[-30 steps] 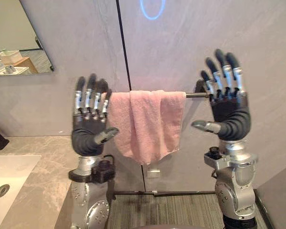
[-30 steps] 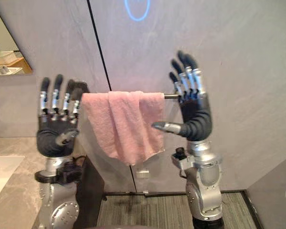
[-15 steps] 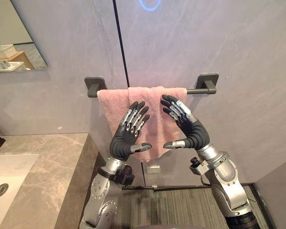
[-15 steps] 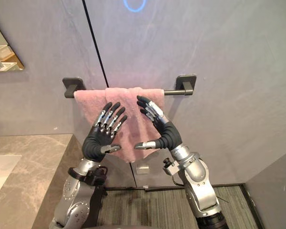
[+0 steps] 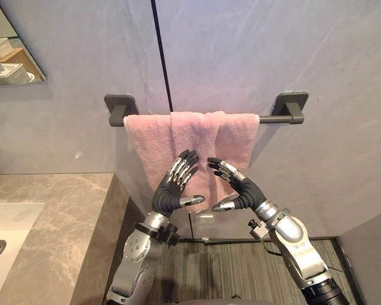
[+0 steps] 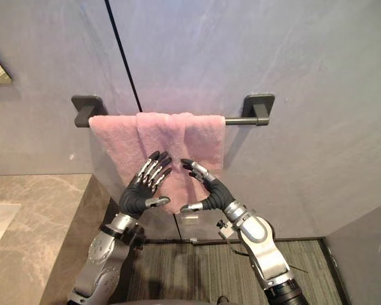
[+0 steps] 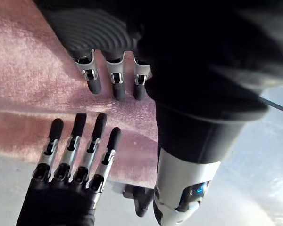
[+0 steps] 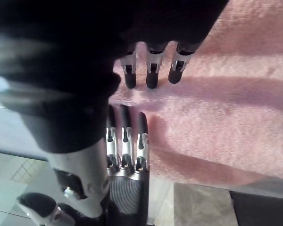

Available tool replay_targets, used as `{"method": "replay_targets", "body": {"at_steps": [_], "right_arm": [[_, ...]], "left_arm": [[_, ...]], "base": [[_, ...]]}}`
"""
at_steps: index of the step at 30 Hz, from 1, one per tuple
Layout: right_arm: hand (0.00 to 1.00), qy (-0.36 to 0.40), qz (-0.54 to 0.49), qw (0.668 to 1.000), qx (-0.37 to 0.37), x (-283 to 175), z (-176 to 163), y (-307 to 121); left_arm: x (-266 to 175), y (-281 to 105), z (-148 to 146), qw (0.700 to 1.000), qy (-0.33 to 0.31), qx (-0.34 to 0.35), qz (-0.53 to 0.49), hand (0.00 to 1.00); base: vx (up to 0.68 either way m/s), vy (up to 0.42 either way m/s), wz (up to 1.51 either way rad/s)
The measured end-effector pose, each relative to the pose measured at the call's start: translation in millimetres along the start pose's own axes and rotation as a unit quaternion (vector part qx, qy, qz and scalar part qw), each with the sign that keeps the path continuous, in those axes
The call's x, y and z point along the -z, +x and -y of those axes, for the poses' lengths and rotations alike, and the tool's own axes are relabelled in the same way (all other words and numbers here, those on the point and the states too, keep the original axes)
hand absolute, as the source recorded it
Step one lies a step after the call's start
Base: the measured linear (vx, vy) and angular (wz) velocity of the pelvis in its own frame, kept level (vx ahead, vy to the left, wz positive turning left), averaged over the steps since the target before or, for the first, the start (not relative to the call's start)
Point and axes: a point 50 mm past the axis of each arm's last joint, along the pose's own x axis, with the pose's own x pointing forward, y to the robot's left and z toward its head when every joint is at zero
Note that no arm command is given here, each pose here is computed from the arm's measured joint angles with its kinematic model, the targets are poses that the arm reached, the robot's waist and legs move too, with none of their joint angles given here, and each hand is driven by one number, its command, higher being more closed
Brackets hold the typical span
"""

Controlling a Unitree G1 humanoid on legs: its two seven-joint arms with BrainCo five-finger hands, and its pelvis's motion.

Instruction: Organize washtable

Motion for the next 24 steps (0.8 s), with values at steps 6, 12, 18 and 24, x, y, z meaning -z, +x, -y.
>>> {"method": "replay_targets", "body": {"at_steps": [6,12,18,24], "right_arm": [[0.00,-0.038,-0.011,0.999,0.010,3,10,15],[0.00,-0.066,-0.021,0.997,0.016,4,18,25],[0.00,-0.085,-0.029,0.995,0.038,5,25,32],[0.00,-0.072,-0.017,0.992,0.106,0,40,31]], "left_arm": [[7,14,-7,0.999,0.044,-0.009,-0.017,0.00],[20,10,-20,0.994,0.084,-0.032,-0.059,0.00],[21,10,-35,0.991,0.094,-0.067,-0.069,0.00],[16,12,-50,0.987,0.108,-0.104,-0.061,0.00]], "base": [[-0.01,-0.006,0.07],[-0.03,-0.012,0.03],[-0.05,-0.016,-0.01],[-0.06,0.001,-0.02]]}}
